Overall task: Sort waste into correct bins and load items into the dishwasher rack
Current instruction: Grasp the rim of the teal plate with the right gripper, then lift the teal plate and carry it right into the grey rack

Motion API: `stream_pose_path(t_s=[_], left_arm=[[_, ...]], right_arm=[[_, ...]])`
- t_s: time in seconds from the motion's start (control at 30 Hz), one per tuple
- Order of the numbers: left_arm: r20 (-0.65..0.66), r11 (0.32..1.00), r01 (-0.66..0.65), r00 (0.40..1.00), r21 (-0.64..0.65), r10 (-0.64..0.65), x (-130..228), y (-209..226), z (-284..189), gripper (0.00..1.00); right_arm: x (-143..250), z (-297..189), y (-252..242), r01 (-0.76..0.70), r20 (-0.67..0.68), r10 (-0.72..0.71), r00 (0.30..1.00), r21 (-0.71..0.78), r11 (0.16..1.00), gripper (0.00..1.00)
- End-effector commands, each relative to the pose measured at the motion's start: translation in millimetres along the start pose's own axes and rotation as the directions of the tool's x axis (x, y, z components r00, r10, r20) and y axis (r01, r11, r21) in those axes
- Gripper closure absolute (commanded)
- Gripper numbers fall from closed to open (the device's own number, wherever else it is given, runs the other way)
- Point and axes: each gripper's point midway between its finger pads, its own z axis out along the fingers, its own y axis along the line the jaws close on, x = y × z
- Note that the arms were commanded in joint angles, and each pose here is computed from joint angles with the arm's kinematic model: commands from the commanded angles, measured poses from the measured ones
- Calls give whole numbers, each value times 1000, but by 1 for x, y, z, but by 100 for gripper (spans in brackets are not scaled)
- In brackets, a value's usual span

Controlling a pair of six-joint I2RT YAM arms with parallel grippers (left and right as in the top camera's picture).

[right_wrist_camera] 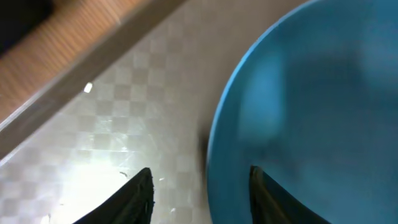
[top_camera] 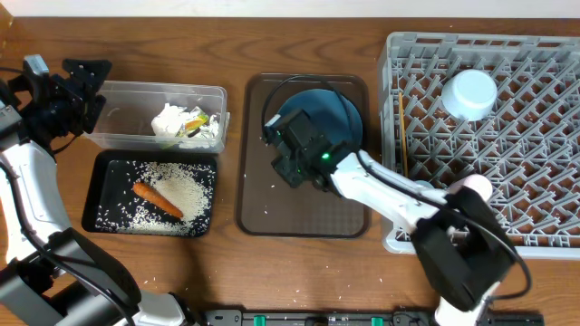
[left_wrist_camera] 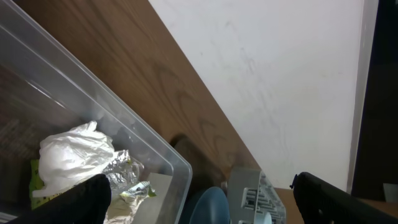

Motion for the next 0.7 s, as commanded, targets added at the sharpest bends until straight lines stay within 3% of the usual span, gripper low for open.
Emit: stream_pose_path(t_s=[0.0,0.17,0.27,0.37,0.67], left_arm=[[8,1000,-15,1000,19,15,-2,-10,-5,4],[8,1000,-15,1000,19,15,-2,-10,-5,4],[8,1000,-15,1000,19,15,-2,-10,-5,4],[8,1000,-15,1000,19,15,-2,-10,-5,4],[8,1000,-15,1000,19,15,-2,-10,-5,4]], right_arm=[[8,15,5,5,-24,-5,1000,-11,1000,56],[7,17,5,5,-21,-5,1000,-10,1000,75],[4,13,5,5,-11,-5,1000,-10,1000,78],[-1,8,5,6,5,-6,1000,-10,1000,97],[-14,-28,12,9,46,-7,999,-50,999,99]])
